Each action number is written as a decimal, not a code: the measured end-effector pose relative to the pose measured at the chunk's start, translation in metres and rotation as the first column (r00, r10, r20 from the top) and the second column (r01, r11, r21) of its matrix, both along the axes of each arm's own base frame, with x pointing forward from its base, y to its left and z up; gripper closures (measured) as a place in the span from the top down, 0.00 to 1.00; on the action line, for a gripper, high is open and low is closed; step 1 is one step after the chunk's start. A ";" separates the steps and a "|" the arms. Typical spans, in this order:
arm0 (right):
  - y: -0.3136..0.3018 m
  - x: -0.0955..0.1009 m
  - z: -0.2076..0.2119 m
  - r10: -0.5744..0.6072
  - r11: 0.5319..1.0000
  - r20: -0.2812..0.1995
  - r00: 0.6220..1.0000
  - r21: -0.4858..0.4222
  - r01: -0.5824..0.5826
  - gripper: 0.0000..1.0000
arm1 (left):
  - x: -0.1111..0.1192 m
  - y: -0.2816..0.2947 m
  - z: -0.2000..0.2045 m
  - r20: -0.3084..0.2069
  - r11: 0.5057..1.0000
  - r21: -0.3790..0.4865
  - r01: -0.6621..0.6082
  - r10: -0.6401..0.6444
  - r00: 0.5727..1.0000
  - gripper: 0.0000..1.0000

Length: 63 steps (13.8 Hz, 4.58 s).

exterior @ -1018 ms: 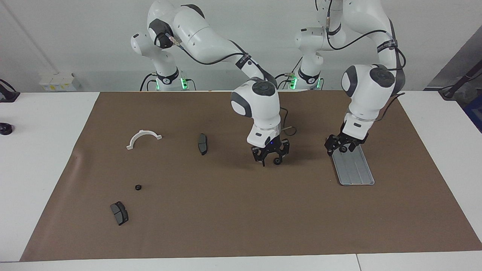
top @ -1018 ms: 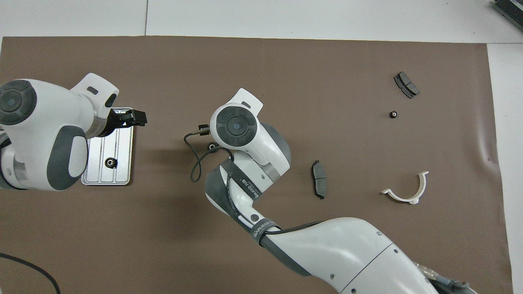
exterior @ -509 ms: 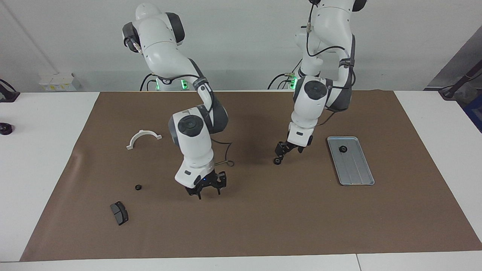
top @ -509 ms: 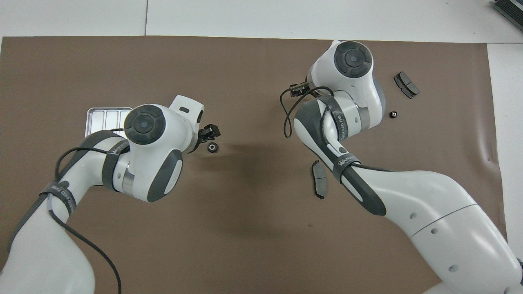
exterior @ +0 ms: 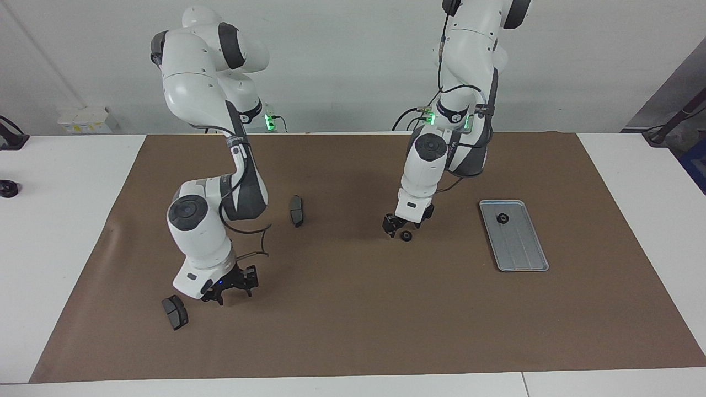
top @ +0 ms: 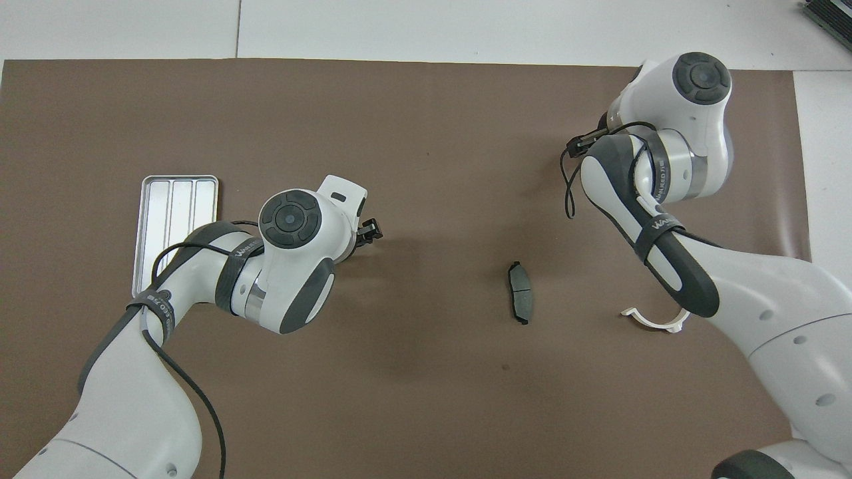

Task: Pick bearing gear from pile to tray
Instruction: 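Grasp the second bearing with the left gripper while the right gripper withdraws, then lower the second bearing onto the tray and open the left gripper, then grasp the third bearing with the right gripper and bring it mid-table, then grasp the third bearing with the left gripper while the right gripper withdraws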

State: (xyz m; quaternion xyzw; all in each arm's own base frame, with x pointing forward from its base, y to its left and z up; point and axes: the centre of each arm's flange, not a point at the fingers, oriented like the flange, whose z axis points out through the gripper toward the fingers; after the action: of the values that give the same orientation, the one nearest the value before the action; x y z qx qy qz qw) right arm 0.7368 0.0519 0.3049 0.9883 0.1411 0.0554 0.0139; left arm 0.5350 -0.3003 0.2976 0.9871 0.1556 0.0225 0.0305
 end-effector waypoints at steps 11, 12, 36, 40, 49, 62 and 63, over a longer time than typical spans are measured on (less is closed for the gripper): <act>-0.071 -0.046 -0.015 -0.055 0.998 -0.120 0.991 -0.016 0.053 0.50 | 0.005 0.004 -0.001 0.037 0.999 0.029 0.029 -0.030 0.999 0.39; -0.072 -0.048 -0.015 -0.057 0.998 -0.130 0.990 -0.017 0.055 0.43 | 0.005 0.004 -0.001 0.041 0.999 0.027 0.029 -0.030 0.999 0.35; 0.226 -0.089 0.076 -0.150 0.988 -0.017 0.989 0.046 0.150 0.24 | 0.045 0.326 0.025 -0.019 0.990 0.089 0.108 -0.107 0.994 0.35; 0.343 -0.136 0.074 -0.133 0.981 0.064 0.989 0.151 0.122 0.24 | 0.038 0.326 0.016 -0.035 0.988 0.087 0.126 -0.123 0.992 0.55; 0.419 -0.180 0.030 -0.111 0.978 0.052 0.992 0.186 0.099 0.54 | 0.067 0.235 0.116 0.051 0.980 0.089 0.176 -0.181 0.982 1.00; 0.156 -0.115 0.258 -0.185 0.981 -0.068 0.980 0.038 0.188 0.79 | 0.010 -0.025 0.024 0.068 1.000 0.008 0.016 -0.016 0.998 1.00; 0.133 -0.120 0.274 -0.176 0.984 -0.076 0.981 0.027 0.179 0.79 | 0.008 -0.031 0.017 0.065 1.000 0.008 0.014 -0.015 0.998 1.00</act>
State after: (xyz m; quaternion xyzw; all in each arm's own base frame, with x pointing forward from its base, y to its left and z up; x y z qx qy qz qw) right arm 0.6168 0.1854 0.5789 0.9985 0.0518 0.0199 -0.0033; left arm 0.5426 -0.3317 0.3150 0.9870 0.1474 0.0549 0.0322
